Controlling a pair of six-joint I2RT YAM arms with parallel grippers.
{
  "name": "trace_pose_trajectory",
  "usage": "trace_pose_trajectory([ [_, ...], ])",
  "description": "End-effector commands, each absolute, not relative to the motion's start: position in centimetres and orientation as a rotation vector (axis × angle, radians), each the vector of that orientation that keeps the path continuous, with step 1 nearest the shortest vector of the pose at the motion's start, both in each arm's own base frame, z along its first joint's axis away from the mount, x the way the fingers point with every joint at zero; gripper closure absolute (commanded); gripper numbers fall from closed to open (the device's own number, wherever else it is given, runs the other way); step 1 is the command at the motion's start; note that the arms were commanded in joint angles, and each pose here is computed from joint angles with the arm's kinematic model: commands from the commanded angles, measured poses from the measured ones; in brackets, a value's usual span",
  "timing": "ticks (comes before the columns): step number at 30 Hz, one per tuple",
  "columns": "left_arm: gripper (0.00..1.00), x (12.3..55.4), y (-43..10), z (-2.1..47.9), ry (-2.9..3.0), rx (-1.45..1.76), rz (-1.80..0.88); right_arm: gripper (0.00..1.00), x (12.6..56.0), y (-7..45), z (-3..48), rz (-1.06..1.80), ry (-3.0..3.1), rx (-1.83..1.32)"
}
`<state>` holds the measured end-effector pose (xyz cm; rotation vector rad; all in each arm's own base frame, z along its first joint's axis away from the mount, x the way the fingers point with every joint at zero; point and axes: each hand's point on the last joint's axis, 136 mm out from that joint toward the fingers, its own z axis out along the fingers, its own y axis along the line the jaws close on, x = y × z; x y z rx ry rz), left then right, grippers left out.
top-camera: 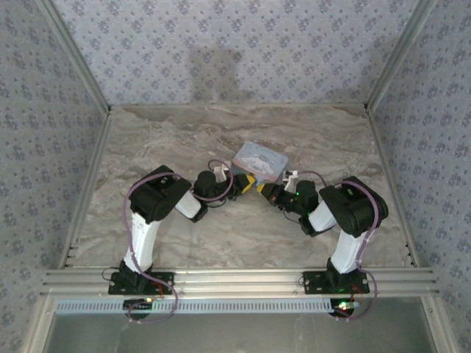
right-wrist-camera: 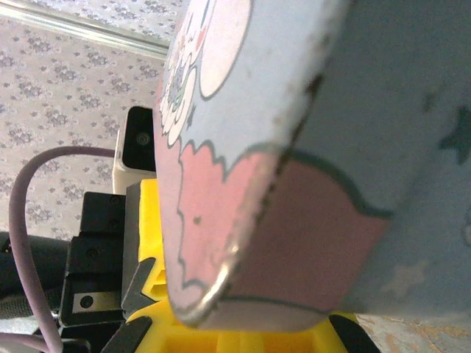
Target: Unlock a padlock with a key
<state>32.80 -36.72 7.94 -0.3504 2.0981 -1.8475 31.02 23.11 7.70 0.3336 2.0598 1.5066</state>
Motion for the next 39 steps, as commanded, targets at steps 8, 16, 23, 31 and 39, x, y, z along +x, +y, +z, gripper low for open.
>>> trace_pose_trajectory([
  [8,1.0,30.3,-39.2,9.8,2.084,-0.186,-1.971,1.0,32.8,24.8,10.0,1.602,1.975,0.383],
  [16,1.0,30.0,-39.3,10.6,2.075,-0.16,-1.988,1.0,33.6,22.8,8.7,1.559,1.986,0.416],
  [23,1.0,30.2,-39.3,10.3,2.08,-0.169,-1.984,1.0,33.4,21.3,8.4,1.551,1.992,0.446],
  [31,1.0,30.3,-39.3,10.2,2.079,-0.173,-1.982,1.0,33.3,20.3,7.5,1.531,2.009,0.479],
  [39,1.0,30.4,-39.2,10.1,2.079,-0.184,-1.981,1.0,32.9,21.1,7.9,1.564,2.025,0.416],
])
